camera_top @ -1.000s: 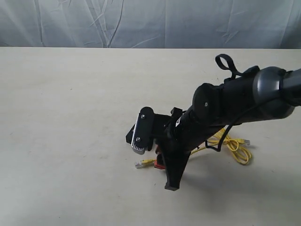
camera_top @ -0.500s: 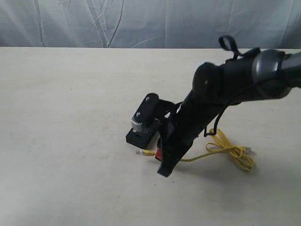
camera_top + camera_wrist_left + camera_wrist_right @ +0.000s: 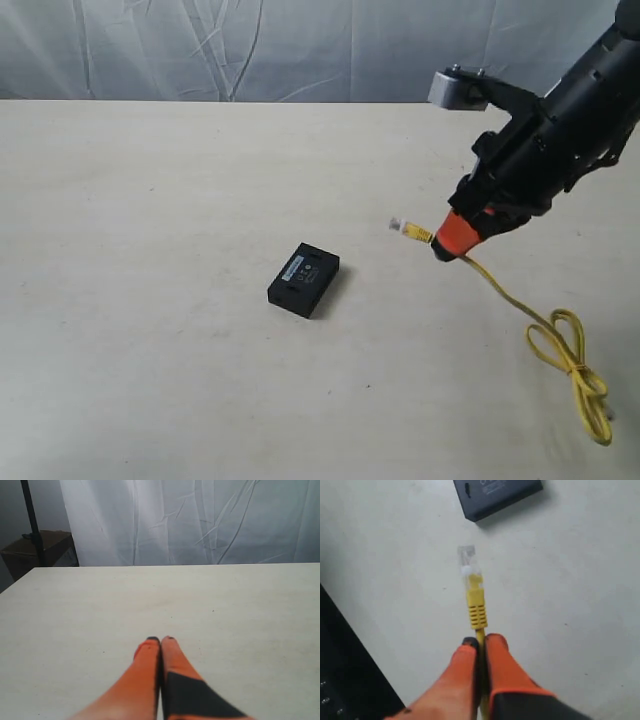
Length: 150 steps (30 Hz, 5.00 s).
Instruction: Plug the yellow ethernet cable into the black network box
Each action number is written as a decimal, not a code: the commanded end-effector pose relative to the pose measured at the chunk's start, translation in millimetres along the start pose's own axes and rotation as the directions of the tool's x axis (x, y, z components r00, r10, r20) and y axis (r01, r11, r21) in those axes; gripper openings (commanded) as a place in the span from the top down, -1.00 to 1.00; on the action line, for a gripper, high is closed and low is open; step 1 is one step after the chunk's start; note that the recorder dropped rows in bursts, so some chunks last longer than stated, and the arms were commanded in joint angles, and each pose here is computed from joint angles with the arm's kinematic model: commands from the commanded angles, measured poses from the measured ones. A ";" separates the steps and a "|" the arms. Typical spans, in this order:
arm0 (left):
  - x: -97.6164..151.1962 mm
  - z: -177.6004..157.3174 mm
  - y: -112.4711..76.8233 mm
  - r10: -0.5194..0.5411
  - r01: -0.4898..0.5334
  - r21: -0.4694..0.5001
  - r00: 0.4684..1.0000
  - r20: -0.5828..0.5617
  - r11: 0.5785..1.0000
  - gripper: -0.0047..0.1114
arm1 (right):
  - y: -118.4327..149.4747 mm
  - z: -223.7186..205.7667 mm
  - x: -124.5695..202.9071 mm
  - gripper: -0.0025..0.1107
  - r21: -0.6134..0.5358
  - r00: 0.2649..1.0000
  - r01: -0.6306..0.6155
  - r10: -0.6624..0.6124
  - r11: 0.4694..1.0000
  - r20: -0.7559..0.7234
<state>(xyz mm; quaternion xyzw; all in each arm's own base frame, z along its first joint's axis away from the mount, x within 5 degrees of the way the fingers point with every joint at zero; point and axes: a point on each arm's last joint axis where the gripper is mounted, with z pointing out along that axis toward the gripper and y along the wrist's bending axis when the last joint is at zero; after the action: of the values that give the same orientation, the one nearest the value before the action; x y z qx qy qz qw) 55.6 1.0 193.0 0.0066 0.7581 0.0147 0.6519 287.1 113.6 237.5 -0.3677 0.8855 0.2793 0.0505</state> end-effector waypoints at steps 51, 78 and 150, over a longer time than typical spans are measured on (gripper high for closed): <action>1.5 0.0 -0.6 0.002 -0.002 0.010 1.000 -0.002 1.000 0.92 | -55.2 70.2 -10.1 0.21 0.018 0.993 -0.090 0.088 0.996 0.074; 1.5 0.0 -0.6 0.002 -0.002 0.010 1.000 -0.002 1.000 0.92 | 32.8 135.9 -21.4 0.21 0.378 0.942 0.331 -0.281 0.865 -0.183; 1.5 0.0 -0.6 0.002 -0.002 0.010 1.000 -0.002 1.000 0.92 | 45.0 183.0 -14.8 0.31 0.736 0.913 0.406 -0.206 0.543 -0.351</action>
<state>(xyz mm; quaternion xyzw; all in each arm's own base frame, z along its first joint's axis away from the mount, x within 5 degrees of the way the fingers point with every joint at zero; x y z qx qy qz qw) 55.6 1.0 193.0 0.0066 0.7581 0.0147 0.6519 245.7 244.8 110.0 -0.4826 0.8382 -0.2049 0.1503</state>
